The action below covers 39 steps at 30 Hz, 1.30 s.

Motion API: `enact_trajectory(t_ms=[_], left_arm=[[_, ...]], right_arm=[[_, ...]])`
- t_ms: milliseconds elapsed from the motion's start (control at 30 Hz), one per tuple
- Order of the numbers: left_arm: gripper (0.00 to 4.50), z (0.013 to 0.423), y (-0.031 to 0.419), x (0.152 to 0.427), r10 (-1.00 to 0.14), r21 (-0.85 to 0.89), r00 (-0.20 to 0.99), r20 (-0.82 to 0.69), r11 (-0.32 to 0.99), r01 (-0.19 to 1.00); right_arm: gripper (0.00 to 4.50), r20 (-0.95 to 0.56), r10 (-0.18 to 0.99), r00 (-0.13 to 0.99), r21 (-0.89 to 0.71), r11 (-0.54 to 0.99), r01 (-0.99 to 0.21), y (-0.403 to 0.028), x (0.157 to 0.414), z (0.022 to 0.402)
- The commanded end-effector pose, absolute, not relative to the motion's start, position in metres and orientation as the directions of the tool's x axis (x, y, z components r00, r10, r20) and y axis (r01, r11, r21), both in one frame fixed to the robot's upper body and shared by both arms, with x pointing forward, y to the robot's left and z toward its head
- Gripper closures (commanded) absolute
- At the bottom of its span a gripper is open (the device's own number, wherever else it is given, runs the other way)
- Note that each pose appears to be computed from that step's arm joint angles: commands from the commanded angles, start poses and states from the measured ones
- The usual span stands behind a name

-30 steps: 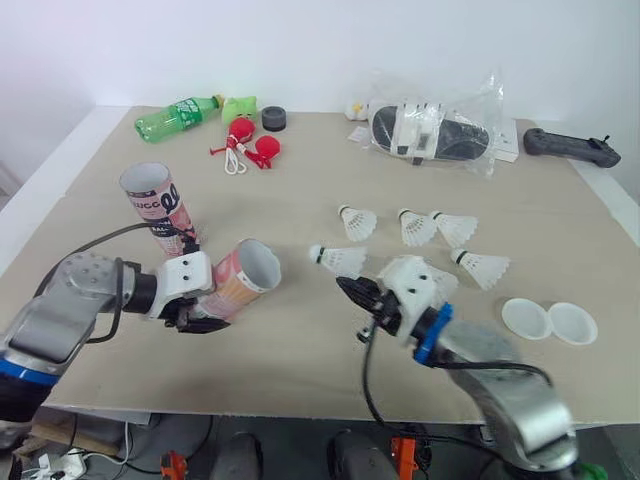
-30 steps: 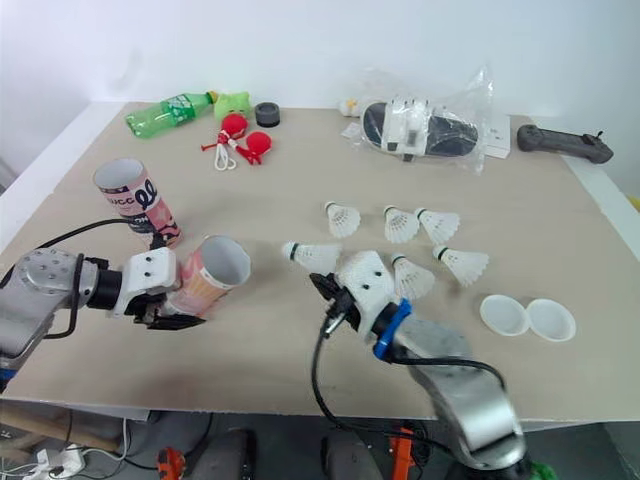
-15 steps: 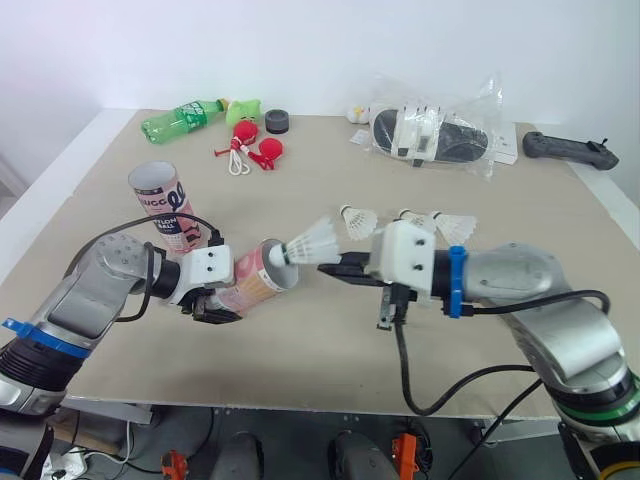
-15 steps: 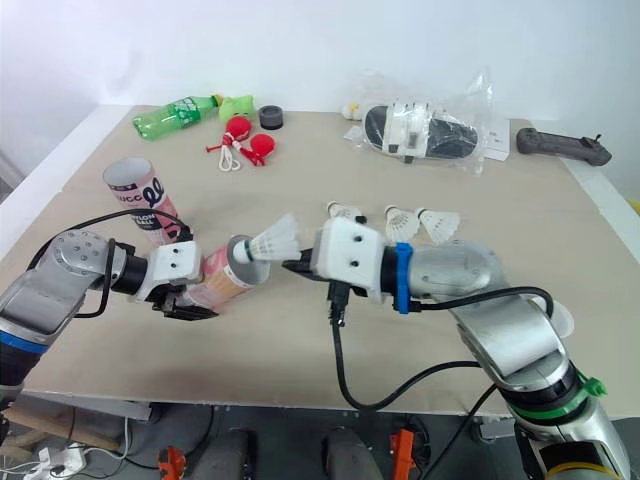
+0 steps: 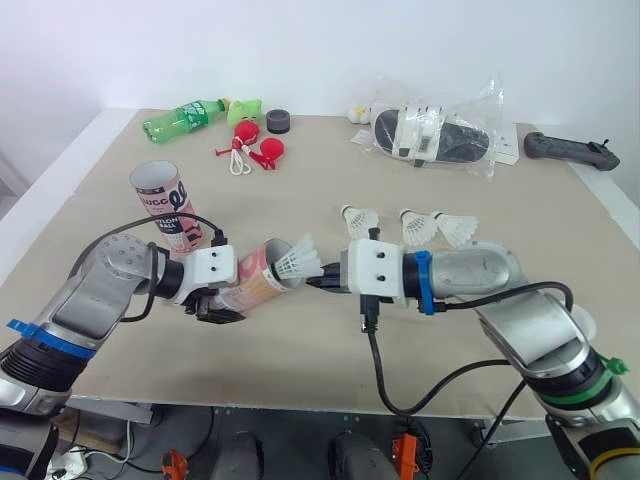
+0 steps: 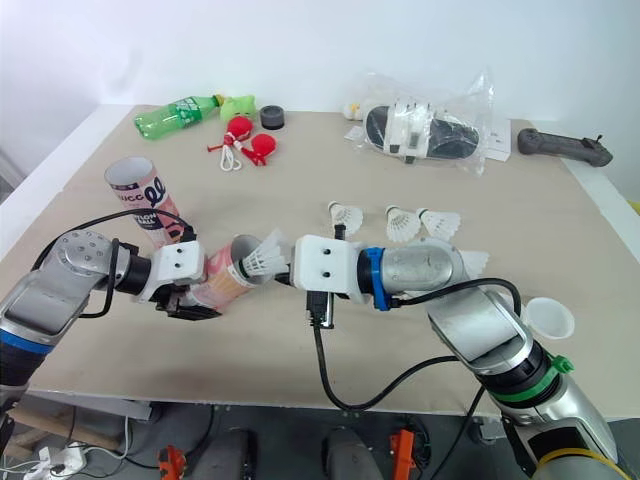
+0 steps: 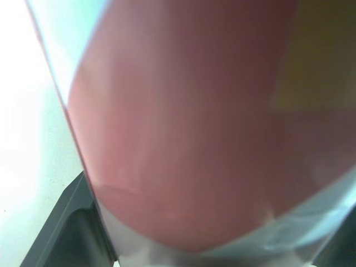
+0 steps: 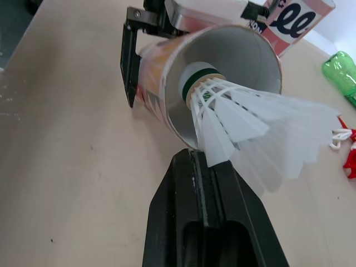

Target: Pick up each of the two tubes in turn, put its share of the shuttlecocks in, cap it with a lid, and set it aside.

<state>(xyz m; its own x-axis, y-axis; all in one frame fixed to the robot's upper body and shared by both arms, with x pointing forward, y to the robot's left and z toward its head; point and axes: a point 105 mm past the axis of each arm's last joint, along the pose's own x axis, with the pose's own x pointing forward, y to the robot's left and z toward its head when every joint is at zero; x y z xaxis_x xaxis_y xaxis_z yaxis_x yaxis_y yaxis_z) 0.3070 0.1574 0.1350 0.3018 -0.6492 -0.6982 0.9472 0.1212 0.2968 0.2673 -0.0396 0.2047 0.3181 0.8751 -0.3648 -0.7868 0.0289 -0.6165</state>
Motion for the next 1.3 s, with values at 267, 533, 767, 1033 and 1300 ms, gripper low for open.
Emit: enact_trajectory(t_ms=[267,533,767,1033,1300], left_arm=[[1.37,0.134,0.151,0.303,-0.662,0.293,0.286,-0.693,0.105,0.95],[1.37,0.133,0.153,0.303,-0.661,0.286,0.292,-0.691,0.121,0.95],[1.37,0.131,0.157,0.302,-0.657,0.279,0.299,-0.692,0.139,0.95],[1.37,0.132,0.16,0.299,-0.653,0.281,0.312,-0.69,0.155,0.947],[1.37,0.132,0.158,0.297,-0.657,0.279,0.319,-0.683,0.17,0.945]], right_arm=[[0.03,-0.201,0.904,0.378,-0.573,0.205,-0.794,-0.053,0.267,0.247],[0.03,-0.106,0.635,0.765,-0.427,0.666,-0.612,-0.091,0.34,0.222],[0.03,-0.106,0.379,0.919,-0.199,0.898,-0.393,-0.082,0.379,0.169],[0.03,-0.103,0.266,0.959,-0.1,0.956,-0.276,-0.077,0.406,0.156],[0.03,-0.09,0.231,0.969,-0.065,0.969,-0.237,-0.066,0.436,0.151]])
